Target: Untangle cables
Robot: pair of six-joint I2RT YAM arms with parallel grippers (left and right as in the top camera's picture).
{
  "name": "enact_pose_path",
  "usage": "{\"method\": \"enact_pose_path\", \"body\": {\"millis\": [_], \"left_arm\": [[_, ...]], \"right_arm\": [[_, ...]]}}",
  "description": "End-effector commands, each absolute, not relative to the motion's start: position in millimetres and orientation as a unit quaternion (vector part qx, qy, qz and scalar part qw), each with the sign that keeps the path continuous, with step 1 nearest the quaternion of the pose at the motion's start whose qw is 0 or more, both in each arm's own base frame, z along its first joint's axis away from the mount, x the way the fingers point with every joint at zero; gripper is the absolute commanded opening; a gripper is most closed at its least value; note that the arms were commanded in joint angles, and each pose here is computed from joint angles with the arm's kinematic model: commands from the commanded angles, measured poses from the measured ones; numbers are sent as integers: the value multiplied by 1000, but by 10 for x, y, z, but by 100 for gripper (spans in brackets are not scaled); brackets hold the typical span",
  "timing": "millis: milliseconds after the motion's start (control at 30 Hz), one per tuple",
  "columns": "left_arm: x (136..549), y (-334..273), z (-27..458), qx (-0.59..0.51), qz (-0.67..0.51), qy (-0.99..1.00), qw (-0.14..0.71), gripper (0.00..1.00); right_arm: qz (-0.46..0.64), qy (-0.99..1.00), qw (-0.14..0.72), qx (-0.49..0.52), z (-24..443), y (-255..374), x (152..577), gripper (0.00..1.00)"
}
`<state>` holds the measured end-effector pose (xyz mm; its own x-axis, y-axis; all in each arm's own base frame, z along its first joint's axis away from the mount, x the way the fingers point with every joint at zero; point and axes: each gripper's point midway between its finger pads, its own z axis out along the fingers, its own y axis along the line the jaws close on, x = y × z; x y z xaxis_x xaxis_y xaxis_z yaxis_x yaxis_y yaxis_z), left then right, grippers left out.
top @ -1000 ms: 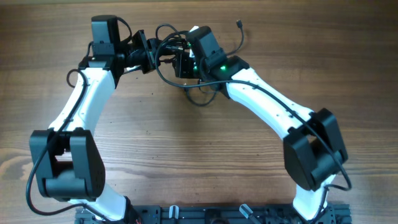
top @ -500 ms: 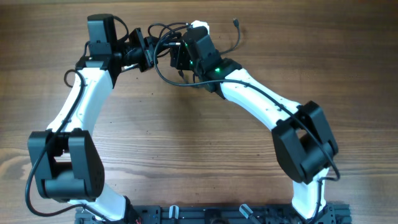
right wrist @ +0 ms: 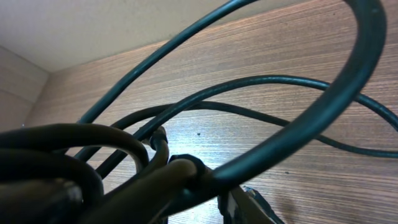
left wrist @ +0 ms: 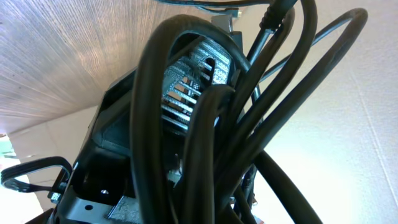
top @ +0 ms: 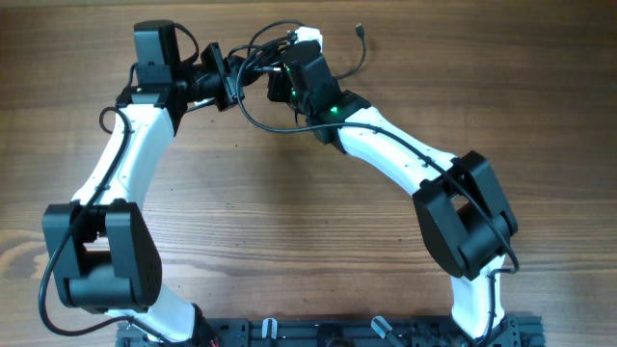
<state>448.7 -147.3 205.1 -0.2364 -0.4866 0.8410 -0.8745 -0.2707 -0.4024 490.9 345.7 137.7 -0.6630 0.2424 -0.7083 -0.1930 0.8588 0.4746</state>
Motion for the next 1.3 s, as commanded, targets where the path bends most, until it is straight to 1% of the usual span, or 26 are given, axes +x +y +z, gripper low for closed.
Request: {"method": "enact_pose_path", "body": {"millis": [0, 100, 167, 233, 267, 400, 567, 667, 733, 767, 800, 833, 867, 933, 1000, 1067, 1100, 1133, 1200, 1267], "left_arm": [[4346, -1622, 2290, 595, 535, -544, 252, 4], [4347, -1622, 2290, 596, 535, -544, 252, 4], [4348, -1621, 2289, 596, 535, -544, 252, 4], [4357, -1615, 2282, 598, 535, -543, 249, 4], [4362, -1612, 2278, 599, 534, -543, 247, 4], [4366, -1609, 2275, 598, 535, -545, 244, 4], [4384, -1577, 2212, 574, 541, -583, 197, 4], [4392, -1570, 2201, 474, 564, -669, 103, 4], [4386, -1575, 2205, 372, 574, -730, 23, 4], [4356, -1604, 2227, 311, 580, -753, -10, 4], [4281, -1654, 2287, 226, 593, -772, -41, 4], [4207, -1697, 2346, 165, 606, -776, -58, 4], [4118, -1736, 2419, 90, 621, -775, -81, 4], [3984, -1782, 2495, -1, 637, -763, -109, 4], [3905, -1787, 2445, -40, 632, -764, -126, 4], [3805, -1773, 2300, -76, 611, -775, -144, 4], [3796, -1728, 2125, -63, 577, -802, -142, 4], [3798, -1638, 1889, -27, 526, -840, -128, 4], [3721, -1323, 1360, 53, 380, -919, -89, 4], [3619, -1197, 1157, 87, 309, -945, -64, 4]], "right_arm": [[274, 879, 389, 9, 1301, 3428, 4904, 23], [280, 888, 364, 5, 1269, 3365, 4858, 18], [290, 898, 332, 1, 1217, 3298, 4802, 12], [298, 903, 309, 0, 1184, 3246, 4758, 9], [305, 907, 292, -3, 1173, 3204, 4721, 5], [331, 911, 244, -22, 1200, 3056, 4609, 4], [347, 913, 214, -24, 1406, 2790, 4489, 4], [341, 917, 206, -13, 1517, 2605, 4434, 4], [367, 912, 184, -14, 1569, 2571, 4368, 4], [397, 901, 170, -32, 1630, 2596, 4315, 5], [431, 886, 161, -59, 1717, 2621, 4260, 7], [456, 873, 154, -77, 1785, 2613, 4223, 10], [474, 862, 153, -94, 1842, 2595, 4194, 15], [496, 846, 153, -122, 1919, 2515, 4143, 20], [490, 849, 149, -126, 1902, 2422, 4107, 24], [480, 854, 144, -139, 1881, 2366, 4024, 25], [469, 861, 142, -139, 1856, 2335, 3996, 25], [450, 871, 141, -136, 1816, 2287, 3979, 26], [392, 899, 144, -129, 1722, 2145, 3946, 27], [339, 921, 153, -117, 1696, 1998, 3939, 27]]}}
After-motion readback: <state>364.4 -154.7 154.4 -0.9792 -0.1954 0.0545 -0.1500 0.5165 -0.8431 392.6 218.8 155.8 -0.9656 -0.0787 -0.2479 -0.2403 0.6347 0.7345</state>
